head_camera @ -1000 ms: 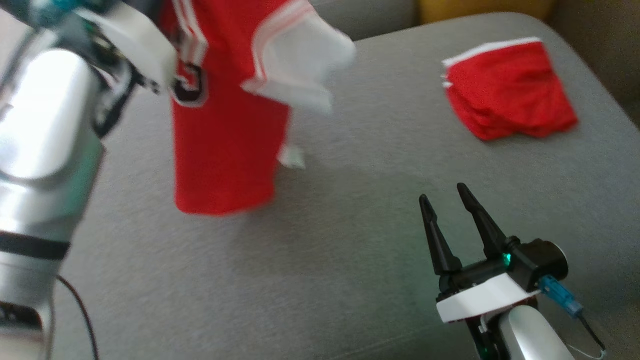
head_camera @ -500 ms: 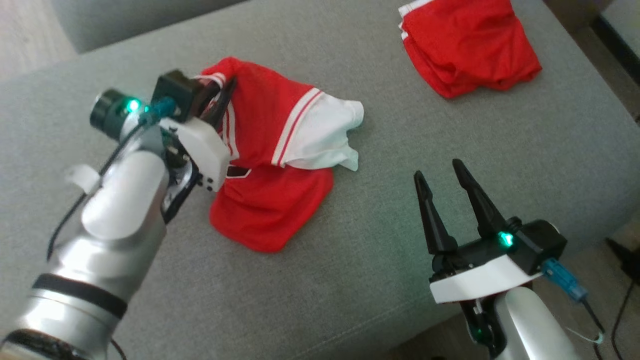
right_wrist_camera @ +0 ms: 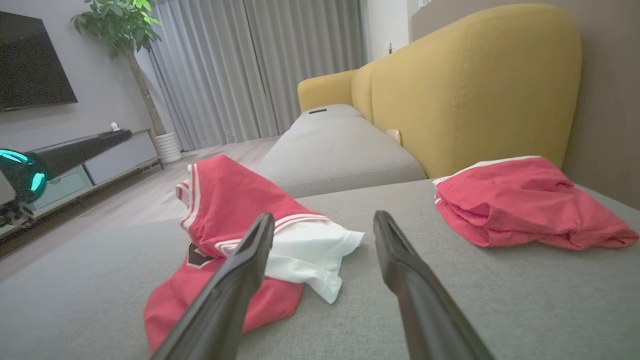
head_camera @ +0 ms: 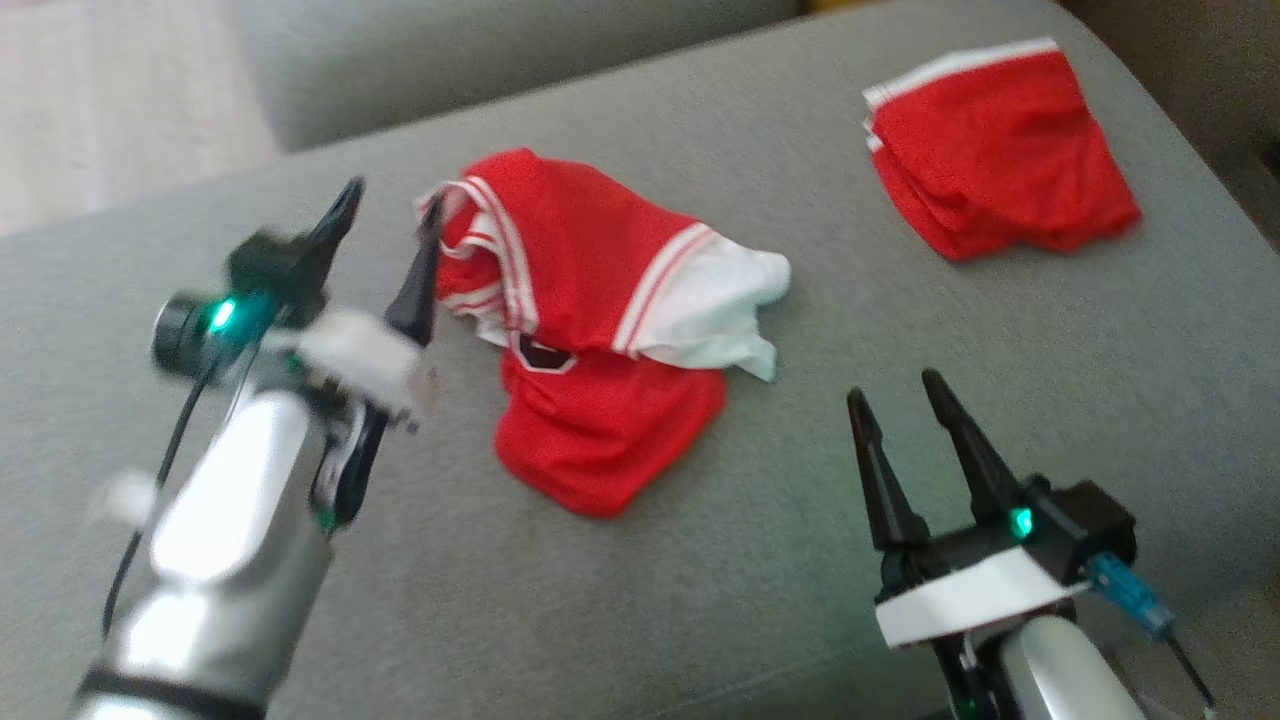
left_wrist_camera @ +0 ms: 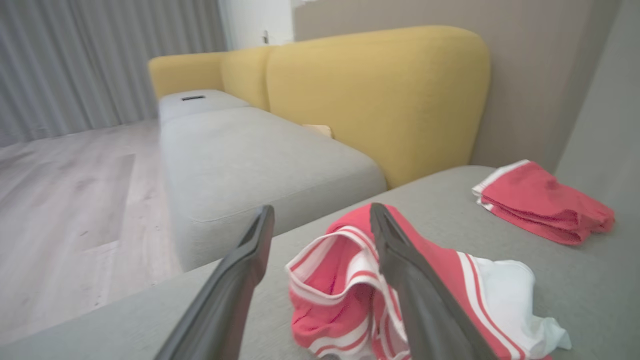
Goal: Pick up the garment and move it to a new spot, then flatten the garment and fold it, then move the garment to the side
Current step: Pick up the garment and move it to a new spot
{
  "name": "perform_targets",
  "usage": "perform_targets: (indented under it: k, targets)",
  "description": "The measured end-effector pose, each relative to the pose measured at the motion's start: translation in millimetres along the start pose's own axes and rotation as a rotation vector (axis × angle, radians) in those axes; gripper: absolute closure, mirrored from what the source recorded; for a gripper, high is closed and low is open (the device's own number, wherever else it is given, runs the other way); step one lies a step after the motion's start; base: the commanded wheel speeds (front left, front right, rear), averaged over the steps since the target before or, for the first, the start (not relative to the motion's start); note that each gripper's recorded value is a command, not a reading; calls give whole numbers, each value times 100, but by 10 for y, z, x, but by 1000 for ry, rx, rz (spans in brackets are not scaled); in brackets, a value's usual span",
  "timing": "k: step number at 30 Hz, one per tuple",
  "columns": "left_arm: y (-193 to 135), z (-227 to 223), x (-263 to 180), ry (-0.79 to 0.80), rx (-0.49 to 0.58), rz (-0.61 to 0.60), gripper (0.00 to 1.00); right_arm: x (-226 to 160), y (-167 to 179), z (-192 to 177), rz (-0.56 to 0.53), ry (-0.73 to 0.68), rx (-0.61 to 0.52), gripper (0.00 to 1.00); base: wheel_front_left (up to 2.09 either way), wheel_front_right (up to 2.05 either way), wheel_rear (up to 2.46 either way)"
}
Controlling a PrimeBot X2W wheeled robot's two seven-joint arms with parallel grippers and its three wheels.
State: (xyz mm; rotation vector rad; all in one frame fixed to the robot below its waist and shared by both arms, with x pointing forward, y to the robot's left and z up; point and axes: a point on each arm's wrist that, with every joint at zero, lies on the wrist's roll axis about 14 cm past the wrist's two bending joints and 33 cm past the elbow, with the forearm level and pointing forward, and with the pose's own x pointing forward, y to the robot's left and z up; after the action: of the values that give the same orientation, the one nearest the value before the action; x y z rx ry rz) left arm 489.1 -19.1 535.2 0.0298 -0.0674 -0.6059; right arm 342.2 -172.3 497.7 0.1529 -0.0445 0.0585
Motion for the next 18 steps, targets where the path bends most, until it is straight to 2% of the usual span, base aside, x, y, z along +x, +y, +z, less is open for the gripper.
perform_targets:
  k: [5, 9, 18]
  targets:
    - [352, 16, -648, -31, -33, 200, 0, -28, 206, -12, 61, -4, 18, 0, 0, 0, 0]
    - [505, -49, -1220, -32, -54, 345, 0, -20, 374, 28, 116, -19, 10, 0, 0, 0, 0]
    - [434, -194, -2105, -15, -88, 521, 0, -153, 416, -3, 132, -16, -19, 0, 0, 0, 0]
